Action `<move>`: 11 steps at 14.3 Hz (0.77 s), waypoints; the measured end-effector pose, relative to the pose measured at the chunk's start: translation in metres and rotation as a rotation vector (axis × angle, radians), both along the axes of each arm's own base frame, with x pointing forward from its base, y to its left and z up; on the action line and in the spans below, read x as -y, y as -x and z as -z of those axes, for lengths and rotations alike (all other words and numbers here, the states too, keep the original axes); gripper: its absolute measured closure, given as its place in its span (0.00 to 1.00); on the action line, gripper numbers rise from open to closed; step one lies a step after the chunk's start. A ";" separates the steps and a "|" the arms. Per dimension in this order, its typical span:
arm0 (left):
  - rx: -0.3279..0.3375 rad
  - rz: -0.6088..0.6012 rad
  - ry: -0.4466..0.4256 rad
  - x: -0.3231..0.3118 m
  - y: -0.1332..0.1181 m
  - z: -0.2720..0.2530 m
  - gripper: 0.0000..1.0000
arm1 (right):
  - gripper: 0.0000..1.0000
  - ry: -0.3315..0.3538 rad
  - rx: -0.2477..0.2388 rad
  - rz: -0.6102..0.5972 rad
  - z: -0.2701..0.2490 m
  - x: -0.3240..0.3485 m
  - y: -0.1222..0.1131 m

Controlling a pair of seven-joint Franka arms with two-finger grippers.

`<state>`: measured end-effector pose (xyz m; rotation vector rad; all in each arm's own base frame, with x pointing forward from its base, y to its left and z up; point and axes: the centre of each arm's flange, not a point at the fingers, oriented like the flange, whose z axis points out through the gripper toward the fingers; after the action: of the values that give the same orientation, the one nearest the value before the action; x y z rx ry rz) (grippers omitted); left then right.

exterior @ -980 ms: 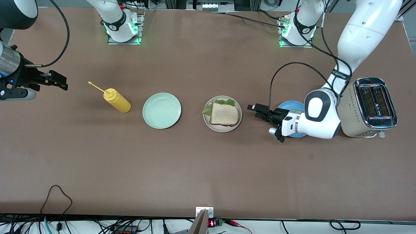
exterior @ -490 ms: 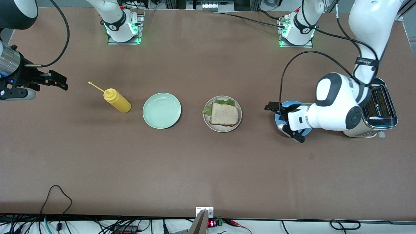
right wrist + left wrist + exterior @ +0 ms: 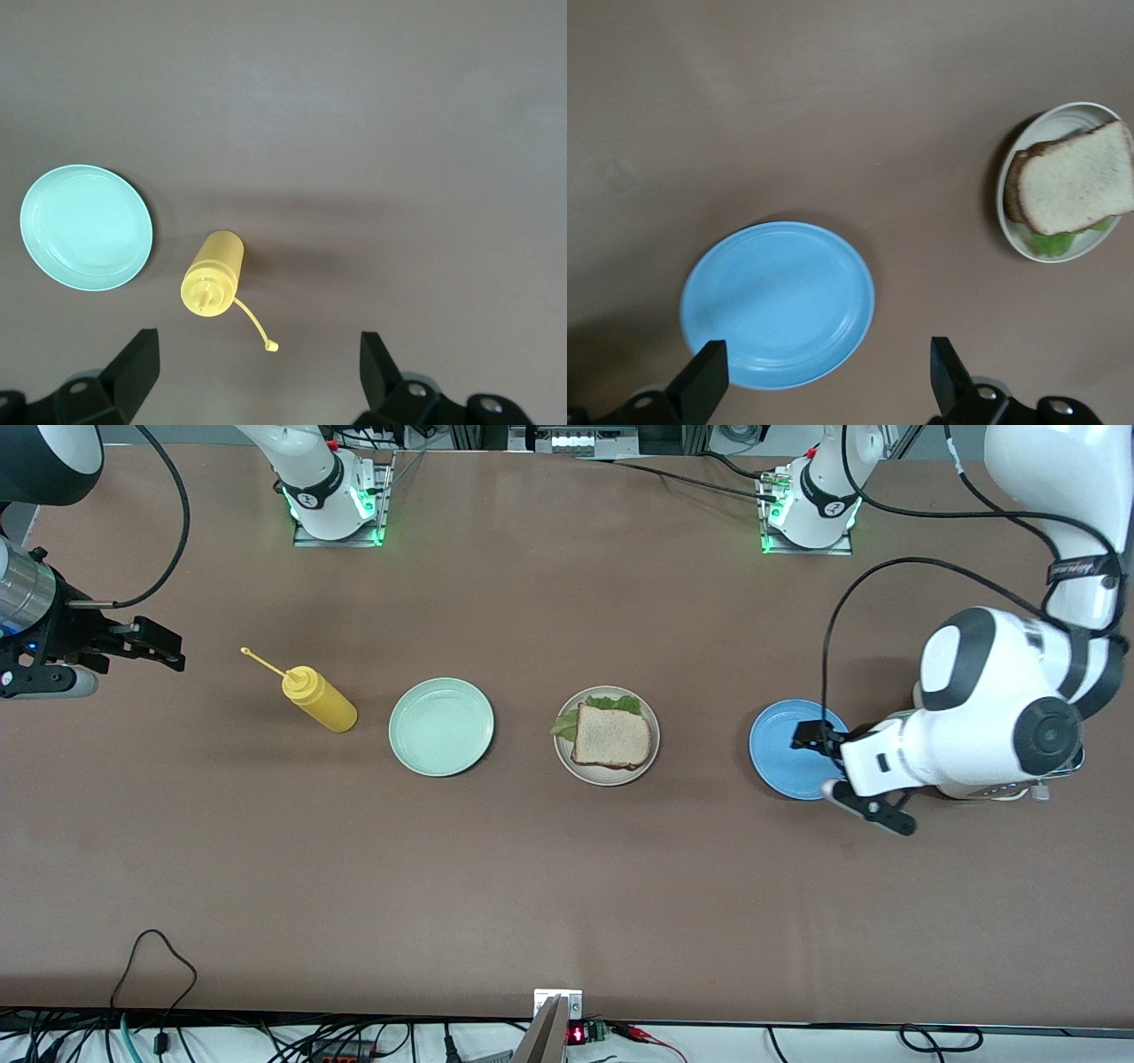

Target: Make sandwich in beige plate with both arms

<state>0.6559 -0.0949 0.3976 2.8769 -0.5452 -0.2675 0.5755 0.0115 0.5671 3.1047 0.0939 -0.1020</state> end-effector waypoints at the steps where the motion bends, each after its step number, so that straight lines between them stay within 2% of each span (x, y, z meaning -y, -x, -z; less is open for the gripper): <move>1: 0.020 -0.018 -0.015 -0.009 0.000 -0.012 0.00 | 0.00 0.000 0.000 0.000 0.000 0.000 0.000; 3: 0.072 -0.069 -0.042 -0.031 0.001 -0.045 0.00 | 0.00 0.000 0.000 0.000 0.000 0.000 0.000; 7: 0.180 -0.279 -0.124 -0.098 0.018 -0.128 0.00 | 0.00 0.000 0.000 0.000 0.000 0.000 0.000; 11: 0.181 -0.377 -0.165 -0.096 0.060 -0.195 0.00 | 0.00 0.000 0.000 0.000 0.000 0.000 0.000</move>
<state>0.5961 0.0013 0.5930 3.1047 0.0010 0.0084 0.5756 0.0114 0.5671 3.1047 0.0938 -0.1019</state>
